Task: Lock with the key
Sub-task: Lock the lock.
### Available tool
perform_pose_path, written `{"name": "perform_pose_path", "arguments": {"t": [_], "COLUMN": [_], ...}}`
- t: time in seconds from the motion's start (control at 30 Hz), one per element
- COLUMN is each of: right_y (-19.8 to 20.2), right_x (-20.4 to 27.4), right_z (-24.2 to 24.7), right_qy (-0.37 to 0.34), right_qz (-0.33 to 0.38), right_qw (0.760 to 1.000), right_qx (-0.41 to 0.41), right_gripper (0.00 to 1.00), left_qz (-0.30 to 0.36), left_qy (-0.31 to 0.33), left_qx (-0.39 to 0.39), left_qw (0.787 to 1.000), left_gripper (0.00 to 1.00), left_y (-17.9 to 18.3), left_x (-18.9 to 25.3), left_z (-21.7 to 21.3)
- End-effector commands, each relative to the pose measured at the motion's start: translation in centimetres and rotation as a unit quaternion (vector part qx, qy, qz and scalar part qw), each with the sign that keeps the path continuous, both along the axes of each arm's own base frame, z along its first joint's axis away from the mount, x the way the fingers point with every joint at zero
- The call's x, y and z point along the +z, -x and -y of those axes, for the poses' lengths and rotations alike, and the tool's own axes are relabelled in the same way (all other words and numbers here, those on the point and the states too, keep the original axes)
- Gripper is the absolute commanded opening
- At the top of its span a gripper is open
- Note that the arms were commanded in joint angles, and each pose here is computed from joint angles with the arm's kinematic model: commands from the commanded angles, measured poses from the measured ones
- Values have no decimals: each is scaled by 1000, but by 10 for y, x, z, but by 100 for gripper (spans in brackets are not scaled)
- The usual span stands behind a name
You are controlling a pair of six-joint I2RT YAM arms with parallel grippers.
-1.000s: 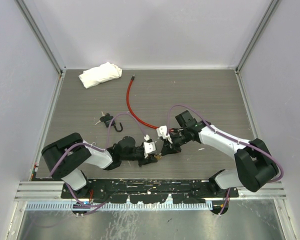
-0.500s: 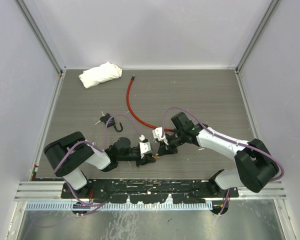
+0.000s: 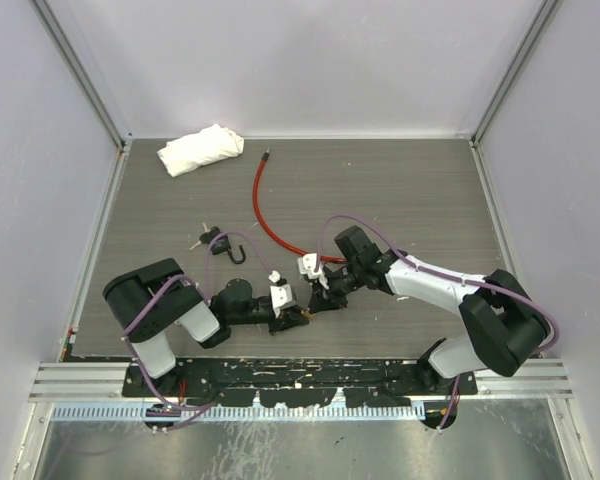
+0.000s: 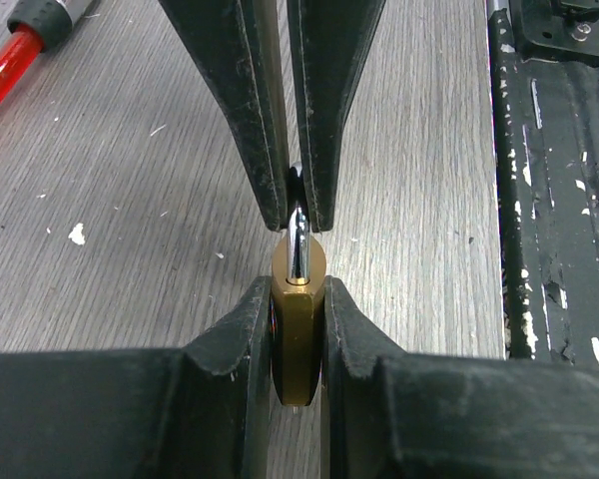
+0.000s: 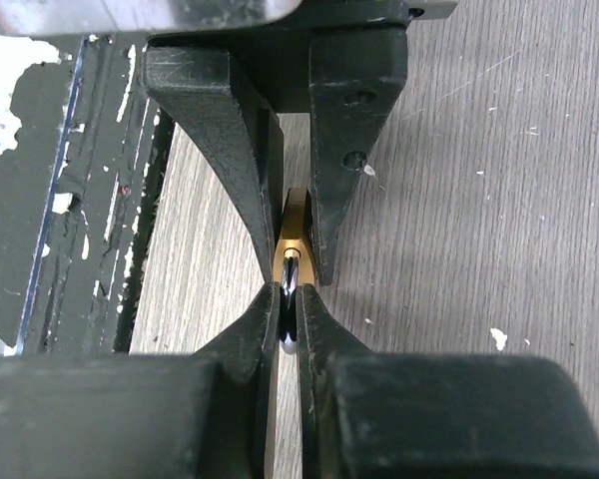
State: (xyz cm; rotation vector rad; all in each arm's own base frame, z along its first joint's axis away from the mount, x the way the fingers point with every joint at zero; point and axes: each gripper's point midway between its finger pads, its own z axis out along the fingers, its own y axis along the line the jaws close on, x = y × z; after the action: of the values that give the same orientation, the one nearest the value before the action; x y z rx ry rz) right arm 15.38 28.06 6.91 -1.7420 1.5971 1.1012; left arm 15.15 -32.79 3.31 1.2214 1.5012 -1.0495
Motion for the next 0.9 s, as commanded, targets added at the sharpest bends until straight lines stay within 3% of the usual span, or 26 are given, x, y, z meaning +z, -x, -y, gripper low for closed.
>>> {"name": "perform_pose_path", "arguments": {"t": [0.0,0.2,0.27,0.3,0.47,0.53,0.63,0.77,0.87], "right_y": [43,15,1,-5,-22,-26,-31,-32,-34], "right_x": [-28,-7,4,9,30,37,45,55,61], "right_z": [-15,-13,-6,-3,8,12,19,26,31], "right_qy": [1,-12,-23,-27,-50,-56,-61,-62,-60], "right_qz": [-47,-22,-10,-3,18,23,18,16,16], "right_qw": [997,999,1000,1000,998,998,997,997,998], "right_qx": [62,31,13,6,-20,-26,-35,-30,-32], "right_gripper": [1,1,1,1,1,1,1,1,1], "left_qz": [-14,-17,-35,-44,-90,-101,-107,-117,-124], "left_qy": [-52,-25,-12,-6,32,49,71,74,78], "left_qx": [30,67,74,71,81,90,98,129,157], "left_qw": [998,997,997,996,992,990,987,982,977], "left_gripper": [0,0,6,12,61,74,82,87,97], "left_y": [-8,-18,-19,-18,-21,-22,-21,-23,-22], "left_x": [-30,-14,-4,2,33,46,68,84,96], "left_z": [-6,-8,-4,-1,12,13,11,-1,-13]}}
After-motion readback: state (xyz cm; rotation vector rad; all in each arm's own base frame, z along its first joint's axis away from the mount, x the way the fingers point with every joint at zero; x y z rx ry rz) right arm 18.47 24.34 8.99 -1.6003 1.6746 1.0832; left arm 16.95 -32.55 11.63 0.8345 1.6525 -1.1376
